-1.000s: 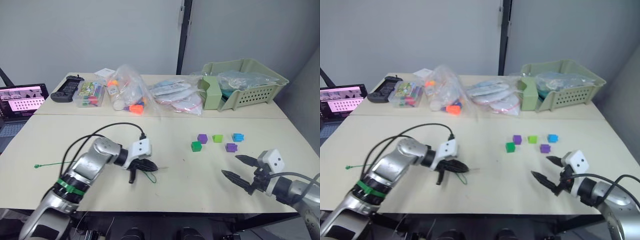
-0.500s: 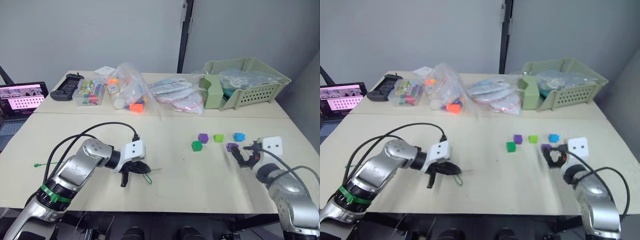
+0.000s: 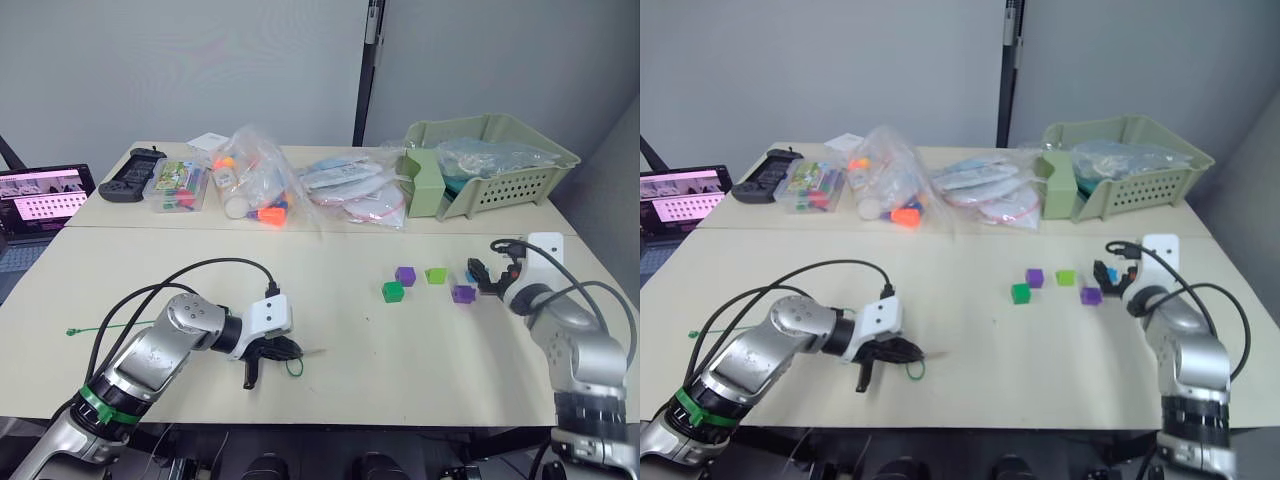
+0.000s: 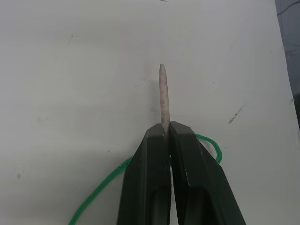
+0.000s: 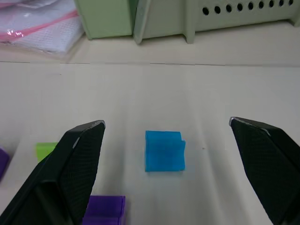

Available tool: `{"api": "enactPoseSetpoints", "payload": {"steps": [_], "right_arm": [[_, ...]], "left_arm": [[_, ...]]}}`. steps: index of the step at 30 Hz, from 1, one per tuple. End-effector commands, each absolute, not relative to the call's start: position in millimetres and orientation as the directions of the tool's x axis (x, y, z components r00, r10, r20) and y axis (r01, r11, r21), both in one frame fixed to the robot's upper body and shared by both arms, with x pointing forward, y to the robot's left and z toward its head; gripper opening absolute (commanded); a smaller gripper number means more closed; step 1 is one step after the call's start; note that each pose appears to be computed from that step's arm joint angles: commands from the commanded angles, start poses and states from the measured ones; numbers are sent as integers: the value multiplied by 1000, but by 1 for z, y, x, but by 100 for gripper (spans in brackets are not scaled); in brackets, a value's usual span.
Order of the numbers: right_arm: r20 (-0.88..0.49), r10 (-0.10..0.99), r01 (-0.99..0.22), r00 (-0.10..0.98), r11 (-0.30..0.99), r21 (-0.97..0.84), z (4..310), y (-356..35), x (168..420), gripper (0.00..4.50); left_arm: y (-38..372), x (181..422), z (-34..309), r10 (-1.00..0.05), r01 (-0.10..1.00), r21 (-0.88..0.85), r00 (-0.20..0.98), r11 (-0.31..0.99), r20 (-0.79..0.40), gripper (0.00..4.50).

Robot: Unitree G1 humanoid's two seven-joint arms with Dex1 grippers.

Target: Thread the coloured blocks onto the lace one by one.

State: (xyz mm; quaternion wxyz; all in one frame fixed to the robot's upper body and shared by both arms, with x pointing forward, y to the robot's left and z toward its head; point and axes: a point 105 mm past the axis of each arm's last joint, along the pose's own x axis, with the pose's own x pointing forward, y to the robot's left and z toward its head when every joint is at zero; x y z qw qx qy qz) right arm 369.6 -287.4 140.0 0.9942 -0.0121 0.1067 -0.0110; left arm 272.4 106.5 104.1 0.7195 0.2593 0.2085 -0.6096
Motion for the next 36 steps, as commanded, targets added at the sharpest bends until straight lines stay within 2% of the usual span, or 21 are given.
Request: {"api": "enactPoseSetpoints", "payload": {"steps": [1, 10, 13, 20, 27, 29, 32, 36], "right_arm": [[-239, -6, 1, 971, 1000, -20, 140, -292, 377, 450], [-304, -6, 9, 953, 1000, 10, 124, -300, 394, 450], [-287, -9, 14, 958, 1000, 13, 127, -301, 396, 368], [-269, -2, 6, 963, 1000, 12, 131, -300, 398, 126], [-181, 13, -6, 983, 999, 36, 154, -293, 382, 117], [-112, 11, -8, 994, 1000, 30, 176, -284, 365, 117], [-42, 48, -47, 998, 998, 31, 201, -253, 336, 117], [-35, 117, -114, 993, 991, 62, 206, -203, 305, 117]], "left_arm": [[104, 270, 112, -780, 982, 154, 181, 109, -598, 2], [105, 270, 112, -778, 980, 156, 191, 121, -599, 2], [106, 270, 112, -777, 980, 156, 195, 125, -599, 0], [107, 270, 111, -775, 979, 156, 198, 130, -600, 0], [109, 270, 110, -773, 979, 158, 199, 129, -603, 0], [110, 271, 109, -771, 979, 159, 201, 130, -604, 0], [112, 272, 109, -769, 978, 161, 202, 130, -607, 0], [112, 275, 111, -770, 978, 165, 202, 127, -605, 0]]}}
